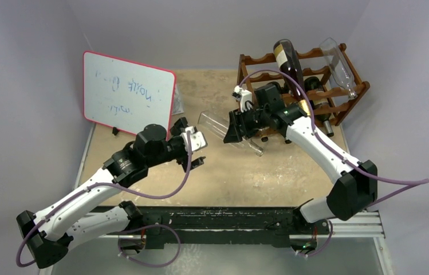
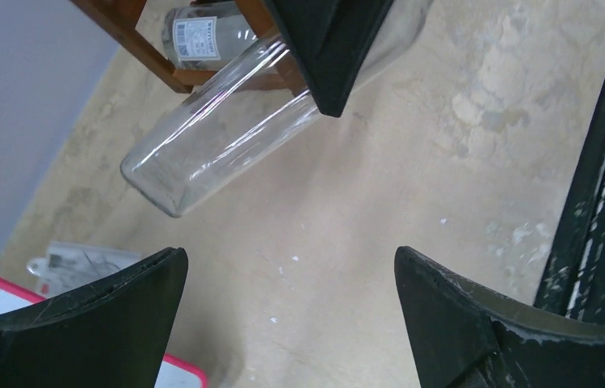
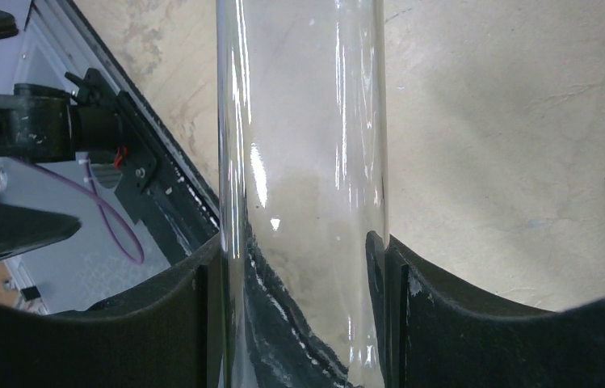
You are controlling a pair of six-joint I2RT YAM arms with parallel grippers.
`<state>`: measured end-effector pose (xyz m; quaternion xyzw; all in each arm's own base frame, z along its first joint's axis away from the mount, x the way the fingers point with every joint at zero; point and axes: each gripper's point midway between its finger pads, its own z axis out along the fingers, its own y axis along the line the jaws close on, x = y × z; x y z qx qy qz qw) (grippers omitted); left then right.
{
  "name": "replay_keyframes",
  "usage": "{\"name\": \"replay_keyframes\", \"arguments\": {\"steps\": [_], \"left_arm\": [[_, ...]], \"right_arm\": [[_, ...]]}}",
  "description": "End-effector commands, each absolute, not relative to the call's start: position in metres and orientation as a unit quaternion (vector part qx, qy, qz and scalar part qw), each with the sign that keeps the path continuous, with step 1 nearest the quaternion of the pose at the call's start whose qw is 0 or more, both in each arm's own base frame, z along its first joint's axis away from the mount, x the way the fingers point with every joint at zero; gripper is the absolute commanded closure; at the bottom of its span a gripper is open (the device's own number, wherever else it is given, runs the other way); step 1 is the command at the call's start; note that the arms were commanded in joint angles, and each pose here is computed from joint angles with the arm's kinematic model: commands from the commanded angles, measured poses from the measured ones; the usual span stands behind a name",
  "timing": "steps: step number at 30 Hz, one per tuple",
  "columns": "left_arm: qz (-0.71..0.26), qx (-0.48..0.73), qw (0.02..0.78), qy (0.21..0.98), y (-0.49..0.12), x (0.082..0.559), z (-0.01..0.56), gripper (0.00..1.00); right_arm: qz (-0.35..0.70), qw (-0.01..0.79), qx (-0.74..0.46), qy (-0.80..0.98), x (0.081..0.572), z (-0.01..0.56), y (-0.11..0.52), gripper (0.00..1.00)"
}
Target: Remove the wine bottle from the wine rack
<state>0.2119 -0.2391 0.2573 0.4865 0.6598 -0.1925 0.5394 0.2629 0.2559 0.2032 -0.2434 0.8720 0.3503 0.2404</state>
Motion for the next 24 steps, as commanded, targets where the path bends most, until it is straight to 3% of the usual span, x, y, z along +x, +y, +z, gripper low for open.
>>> {"name": "replay_keyframes", "arguments": {"steps": [1, 9, 16, 24], "left_arm": [[-0.124, 0.577, 0.569, 0.573, -0.247, 0.215, 0.262, 0.0], [-0.048, 0.648, 0.57, 0.503, -0.278, 0.221, 0.259, 0.0], [0.001, 0.64, 0.589, 0.494, -0.283, 0.24, 0.256, 0.0], [-0.015, 0.66, 0.57, 0.489, -0.292, 0.236, 0.237, 0.0]], "right_arm": [[0.396, 0.261, -0.296, 0.829, 0.25, 0.23, 0.267, 1.0], [0.419, 0.239, -0.312, 0.819, 0.234, 0.224, 0.27, 1.0], [0.433, 0.237, -0.329, 0.805, 0.227, 0.23, 0.28, 1.0], [0.443, 0.224, -0.346, 0.796, 0.215, 0.231, 0.294, 1.0]]}}
